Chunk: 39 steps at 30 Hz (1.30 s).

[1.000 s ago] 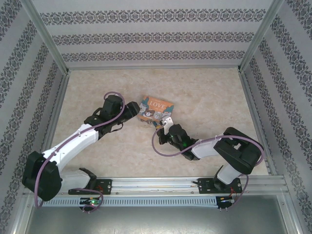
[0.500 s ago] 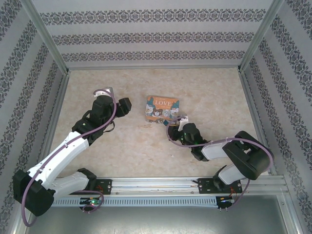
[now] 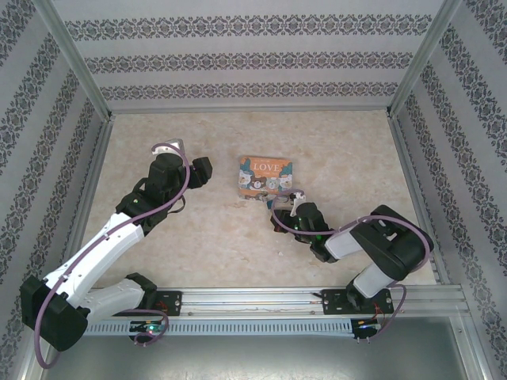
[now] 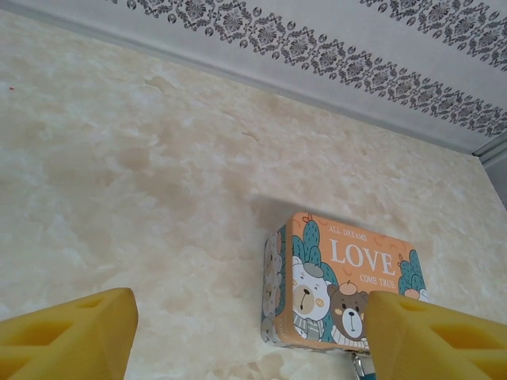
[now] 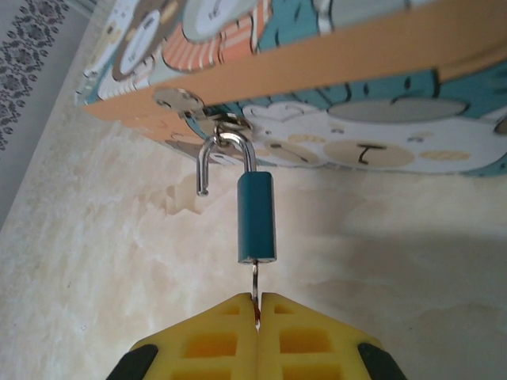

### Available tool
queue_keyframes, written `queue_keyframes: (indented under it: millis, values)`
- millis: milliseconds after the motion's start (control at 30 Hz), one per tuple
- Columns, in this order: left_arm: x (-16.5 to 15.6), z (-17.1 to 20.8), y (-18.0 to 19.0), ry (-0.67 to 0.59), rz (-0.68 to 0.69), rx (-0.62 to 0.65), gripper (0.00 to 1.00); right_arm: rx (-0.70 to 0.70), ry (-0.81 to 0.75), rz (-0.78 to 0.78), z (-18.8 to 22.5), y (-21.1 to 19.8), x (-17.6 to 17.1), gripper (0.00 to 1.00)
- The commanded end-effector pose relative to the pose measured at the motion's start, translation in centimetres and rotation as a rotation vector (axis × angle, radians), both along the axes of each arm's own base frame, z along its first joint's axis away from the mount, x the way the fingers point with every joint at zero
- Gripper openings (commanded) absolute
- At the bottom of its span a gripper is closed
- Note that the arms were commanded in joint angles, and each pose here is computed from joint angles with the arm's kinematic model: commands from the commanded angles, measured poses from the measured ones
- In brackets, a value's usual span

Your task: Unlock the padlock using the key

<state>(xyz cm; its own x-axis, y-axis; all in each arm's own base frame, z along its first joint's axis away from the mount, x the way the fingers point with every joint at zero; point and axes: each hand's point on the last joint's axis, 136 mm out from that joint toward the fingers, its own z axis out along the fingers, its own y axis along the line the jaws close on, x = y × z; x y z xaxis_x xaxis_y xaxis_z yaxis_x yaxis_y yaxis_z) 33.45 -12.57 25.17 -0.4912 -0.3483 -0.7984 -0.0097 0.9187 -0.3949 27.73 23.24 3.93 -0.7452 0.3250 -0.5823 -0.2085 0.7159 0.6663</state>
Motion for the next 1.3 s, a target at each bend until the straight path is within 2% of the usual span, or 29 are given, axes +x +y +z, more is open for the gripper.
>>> queue_keyframes:
  millis: [0,200,433,1000,1267]
  values:
    - [0.2,0.2,0.5,-0.023,0.014,0.015,0.76,0.012,0.033,-0.014,-0.7,0.0,0.2,0.00]
    - [0.3,-0.2,0.6,-0.018,0.018,0.020,0.77,-0.014,0.042,-0.020,-1.4,-0.2,0.4,0.00]
    - [0.4,-0.7,0.7,-0.015,0.024,0.028,0.78,-0.044,0.043,-0.025,-1.7,-0.6,0.3,0.09]
    - [0.3,-1.0,0.7,-0.008,0.026,0.024,0.79,-0.091,0.029,-0.027,-0.9,-1.5,-0.1,0.16]
    - [0.3,-1.0,0.8,-0.011,0.028,0.027,0.80,-0.107,-0.002,-0.045,-0.1,-2.0,0.2,0.26]
